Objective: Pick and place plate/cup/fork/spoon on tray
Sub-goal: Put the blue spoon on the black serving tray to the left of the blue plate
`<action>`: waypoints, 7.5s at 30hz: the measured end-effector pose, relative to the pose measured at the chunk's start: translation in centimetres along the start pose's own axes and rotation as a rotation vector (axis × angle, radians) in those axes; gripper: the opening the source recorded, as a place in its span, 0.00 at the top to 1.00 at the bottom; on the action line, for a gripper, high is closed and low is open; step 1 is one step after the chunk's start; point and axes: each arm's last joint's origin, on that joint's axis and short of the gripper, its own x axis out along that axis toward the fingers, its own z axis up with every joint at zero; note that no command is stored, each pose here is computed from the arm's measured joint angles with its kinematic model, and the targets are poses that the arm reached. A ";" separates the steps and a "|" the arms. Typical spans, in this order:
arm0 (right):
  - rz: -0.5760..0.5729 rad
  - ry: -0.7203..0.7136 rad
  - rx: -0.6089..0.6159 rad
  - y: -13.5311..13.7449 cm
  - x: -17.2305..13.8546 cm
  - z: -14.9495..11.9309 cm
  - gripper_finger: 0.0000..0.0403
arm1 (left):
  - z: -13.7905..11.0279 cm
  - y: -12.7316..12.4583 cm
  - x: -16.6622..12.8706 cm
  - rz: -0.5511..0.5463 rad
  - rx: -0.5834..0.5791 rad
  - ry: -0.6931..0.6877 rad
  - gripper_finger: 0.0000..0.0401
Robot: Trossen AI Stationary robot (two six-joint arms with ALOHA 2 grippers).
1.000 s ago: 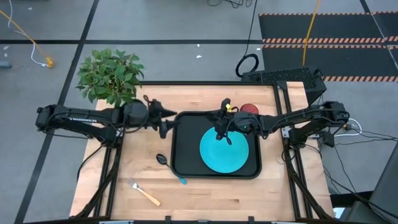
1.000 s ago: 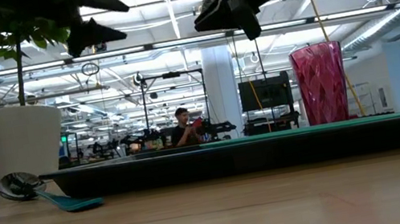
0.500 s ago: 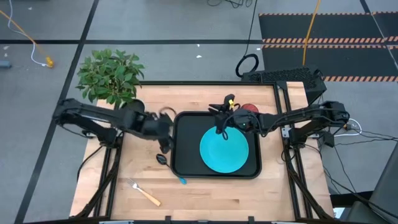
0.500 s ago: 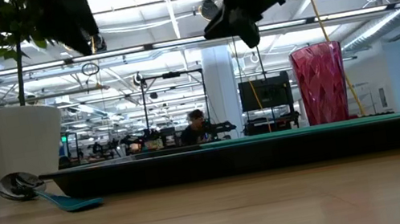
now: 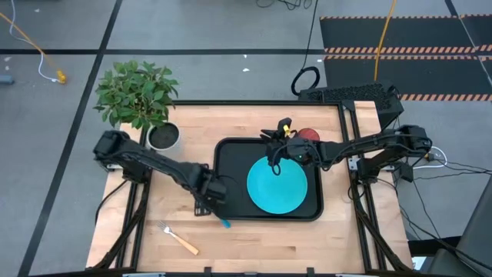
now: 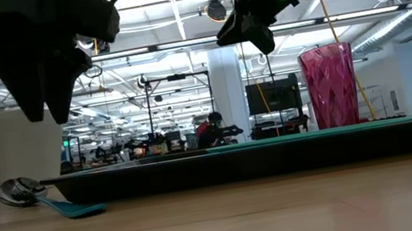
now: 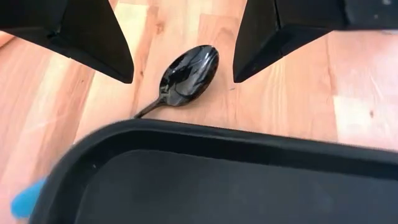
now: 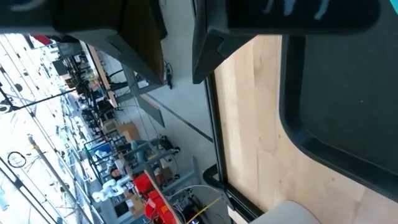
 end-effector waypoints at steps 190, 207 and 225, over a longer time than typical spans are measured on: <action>-0.183 -0.174 0.440 -4.4 -6.3 -1.1 0.81 | -1.5 4.5 0.0 0.177 1.265 -0.133 0.98; -0.282 -0.069 0.416 -4.0 -6.9 -0.9 0.81 | 5.1 5.8 2.2 0.181 1.512 -0.119 0.98; -0.283 -0.064 0.377 -4.0 -6.9 -0.9 0.81 | 5.8 7.7 4.6 0.113 1.598 -0.050 0.98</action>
